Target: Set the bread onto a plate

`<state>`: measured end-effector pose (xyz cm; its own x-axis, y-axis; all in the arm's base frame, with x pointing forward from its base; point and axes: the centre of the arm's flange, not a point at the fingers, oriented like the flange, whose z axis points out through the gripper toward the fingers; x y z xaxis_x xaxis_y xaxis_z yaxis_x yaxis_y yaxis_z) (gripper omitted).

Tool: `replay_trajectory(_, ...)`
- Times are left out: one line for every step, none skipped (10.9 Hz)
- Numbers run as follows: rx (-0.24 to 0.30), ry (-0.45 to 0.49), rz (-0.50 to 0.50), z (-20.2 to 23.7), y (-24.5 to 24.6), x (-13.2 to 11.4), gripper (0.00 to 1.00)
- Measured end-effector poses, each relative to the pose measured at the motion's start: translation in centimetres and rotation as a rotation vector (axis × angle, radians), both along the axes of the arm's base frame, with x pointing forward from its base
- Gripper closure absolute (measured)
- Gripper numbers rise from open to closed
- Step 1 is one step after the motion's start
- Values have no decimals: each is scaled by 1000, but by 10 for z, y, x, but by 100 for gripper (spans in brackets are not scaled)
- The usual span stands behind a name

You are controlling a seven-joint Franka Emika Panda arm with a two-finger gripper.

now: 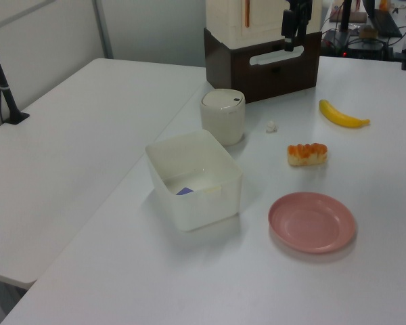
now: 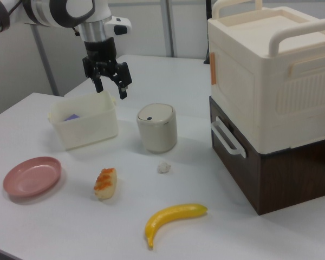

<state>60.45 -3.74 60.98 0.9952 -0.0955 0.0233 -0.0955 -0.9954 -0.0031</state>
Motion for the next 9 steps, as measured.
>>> replay_trajectory(0, 0, 0, 0, 0, 0, 0)
replay_trajectory(-22, 3, 15, 0, 1, 0, 0)
replay_trajectory(-39, 6, 48, -1, 4, 0, 0)
replay_trajectory(-40, 6, 58, -1, 5, 0, 0)
replay_trajectory(-40, 6, 60, -1, 6, 1, 0)
replay_trajectory(-40, 7, 61, -1, 6, 1, 0)
replay_trajectory(-40, 7, 61, -1, 6, 1, 0)
replay_trajectory(-40, 8, 61, -2, 6, 1, 0)
replay_trajectory(-40, 9, 62, -2, 6, 1, 0)
